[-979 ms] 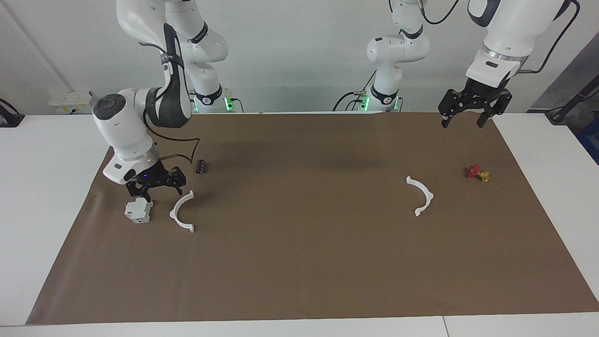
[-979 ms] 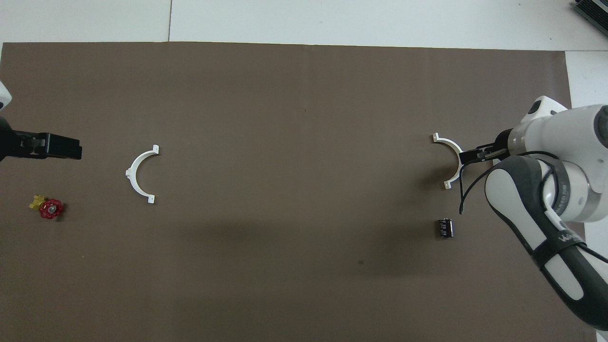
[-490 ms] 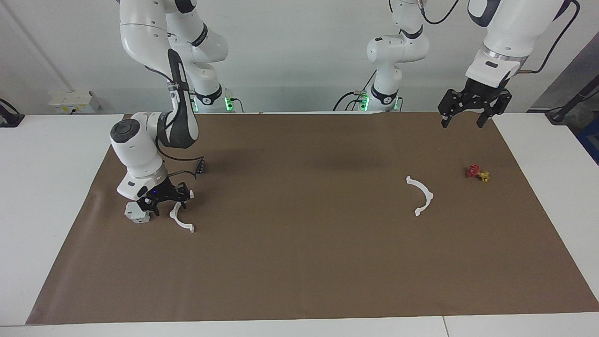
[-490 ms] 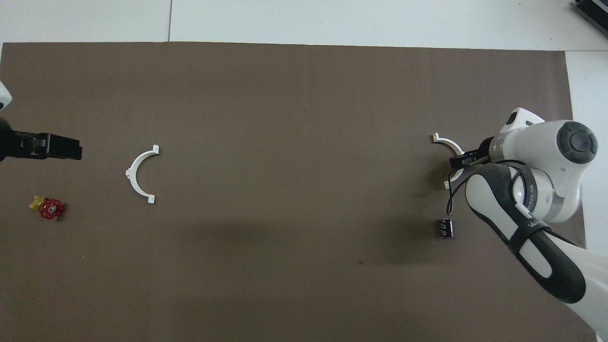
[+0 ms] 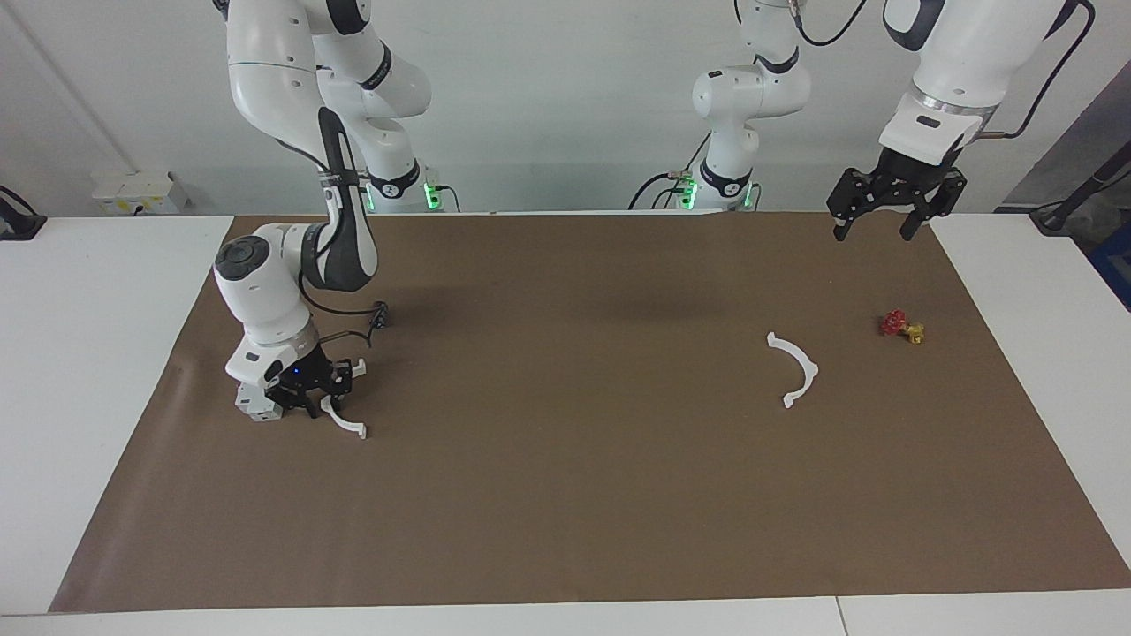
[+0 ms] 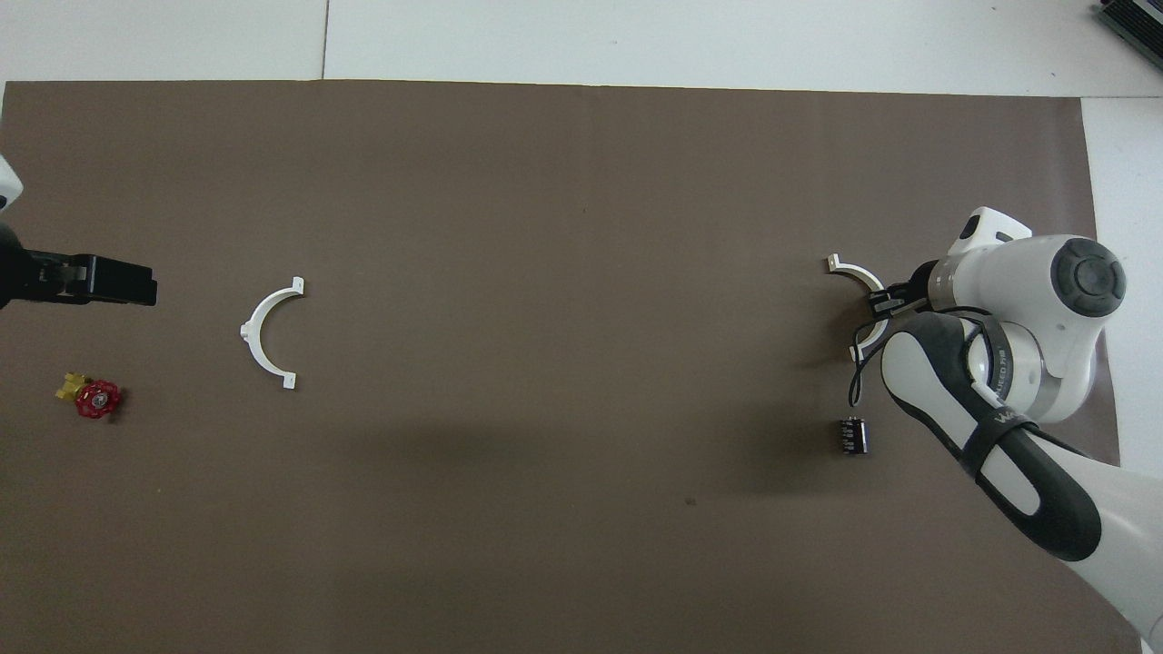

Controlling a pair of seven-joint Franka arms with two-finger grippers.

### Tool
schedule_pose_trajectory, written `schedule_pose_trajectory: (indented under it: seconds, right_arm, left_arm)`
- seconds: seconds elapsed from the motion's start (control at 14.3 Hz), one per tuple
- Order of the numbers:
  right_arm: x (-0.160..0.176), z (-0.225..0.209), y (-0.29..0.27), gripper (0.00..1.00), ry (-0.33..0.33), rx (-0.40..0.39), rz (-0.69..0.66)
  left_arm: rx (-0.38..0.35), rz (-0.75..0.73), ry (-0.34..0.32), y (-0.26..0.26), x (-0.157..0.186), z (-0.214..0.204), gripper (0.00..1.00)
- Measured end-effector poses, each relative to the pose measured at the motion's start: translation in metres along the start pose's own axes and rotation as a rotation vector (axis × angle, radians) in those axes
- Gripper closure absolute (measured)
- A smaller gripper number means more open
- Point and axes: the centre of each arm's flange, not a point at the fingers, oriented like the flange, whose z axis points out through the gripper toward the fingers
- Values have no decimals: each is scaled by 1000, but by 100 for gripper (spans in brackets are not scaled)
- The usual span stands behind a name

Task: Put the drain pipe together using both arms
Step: 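Close the right gripper on the end of the white clamp half, then carry the clamp half with the right gripper toward the table center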

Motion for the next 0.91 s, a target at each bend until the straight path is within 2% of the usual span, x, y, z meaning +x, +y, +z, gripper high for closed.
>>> schedule_pose_trajectory:
  seconds: [0.07, 0.21, 0.35, 0.56, 0.91]
  right_arm:
    - [2, -2, 0, 79, -2, 11, 13]
    - [15, -16, -3, 79, -29, 41, 34]
    - [43, -45, -25, 79, -64, 67, 85]
    - [80, -70, -111, 79, -74, 80, 122]
    - [96, -55, -259, 79, -76, 69, 196]
  left_arm:
    - [0, 0, 0, 0, 0, 0, 0]
    - [0, 0, 0, 0, 0, 0, 0]
    - [0, 0, 0, 0, 0, 0, 0]
    - [0, 0, 0, 0, 0, 0, 0]
    - [0, 0, 0, 0, 0, 0, 0]
